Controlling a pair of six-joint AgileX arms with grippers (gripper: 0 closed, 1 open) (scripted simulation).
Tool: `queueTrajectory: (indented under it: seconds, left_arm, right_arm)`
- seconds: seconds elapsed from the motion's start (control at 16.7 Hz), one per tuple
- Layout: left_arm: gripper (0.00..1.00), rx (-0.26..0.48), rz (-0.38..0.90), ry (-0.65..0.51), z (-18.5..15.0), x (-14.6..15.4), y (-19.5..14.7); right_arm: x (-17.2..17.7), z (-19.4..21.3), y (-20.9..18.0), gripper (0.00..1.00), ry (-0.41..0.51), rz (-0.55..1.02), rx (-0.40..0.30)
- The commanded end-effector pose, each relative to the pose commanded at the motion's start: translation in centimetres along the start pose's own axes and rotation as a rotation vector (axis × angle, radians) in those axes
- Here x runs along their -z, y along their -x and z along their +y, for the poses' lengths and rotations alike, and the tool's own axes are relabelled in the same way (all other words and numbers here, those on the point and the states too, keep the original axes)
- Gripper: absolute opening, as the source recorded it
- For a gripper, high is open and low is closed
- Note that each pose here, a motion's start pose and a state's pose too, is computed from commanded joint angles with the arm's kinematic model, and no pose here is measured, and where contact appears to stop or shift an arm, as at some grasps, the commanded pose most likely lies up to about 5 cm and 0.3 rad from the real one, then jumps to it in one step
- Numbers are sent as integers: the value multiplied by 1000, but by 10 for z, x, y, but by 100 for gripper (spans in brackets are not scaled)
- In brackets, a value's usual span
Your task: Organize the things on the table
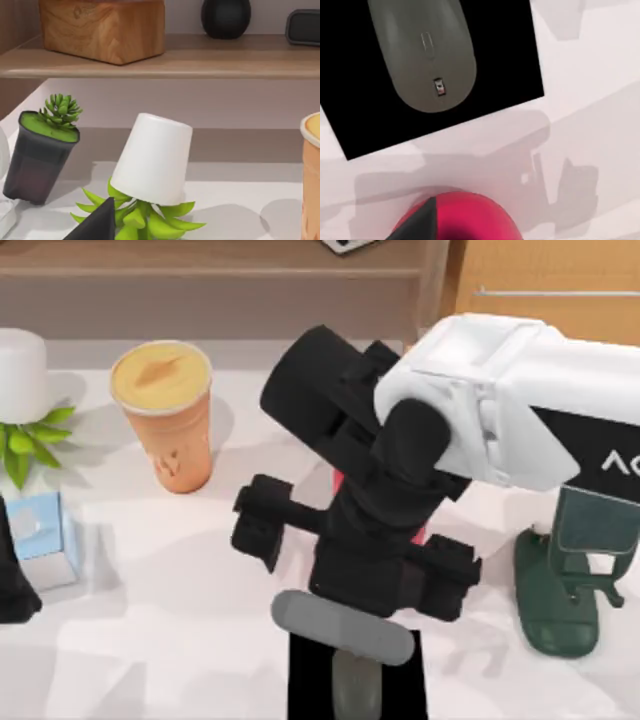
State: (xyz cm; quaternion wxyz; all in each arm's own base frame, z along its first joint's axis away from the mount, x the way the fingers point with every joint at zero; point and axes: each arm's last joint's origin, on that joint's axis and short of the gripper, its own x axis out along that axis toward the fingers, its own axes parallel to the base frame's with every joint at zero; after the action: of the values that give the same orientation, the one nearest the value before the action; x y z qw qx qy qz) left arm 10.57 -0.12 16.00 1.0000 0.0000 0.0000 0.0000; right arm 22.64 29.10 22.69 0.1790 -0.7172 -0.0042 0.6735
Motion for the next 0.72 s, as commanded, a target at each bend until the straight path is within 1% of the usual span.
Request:
queueTrajectory:
  seconds: [0.18, 0.24, 0.36, 0.42, 0.54, 0.72]
  left_arm:
    - [100, 0, 0, 0, 0, 0, 0]
    - [100, 0, 0, 0, 0, 0, 0]
    - [100, 0, 0, 0, 0, 0, 0]
    - [100, 0, 0, 0, 0, 0, 0]
    - [100, 0, 0, 0, 0, 0, 0]
    - [100, 0, 0, 0, 0, 0, 0]
  right_arm:
    - [36, 11, 63, 100, -249, 51, 165]
    - [51, 20, 80, 100, -349, 69, 207]
    - [86, 44, 104, 100, -577, 109, 259]
    - [106, 60, 111, 100, -704, 130, 271]
    - [147, 100, 117, 100, -980, 176, 271]
    - [202, 181, 111, 100, -1426, 241, 216]
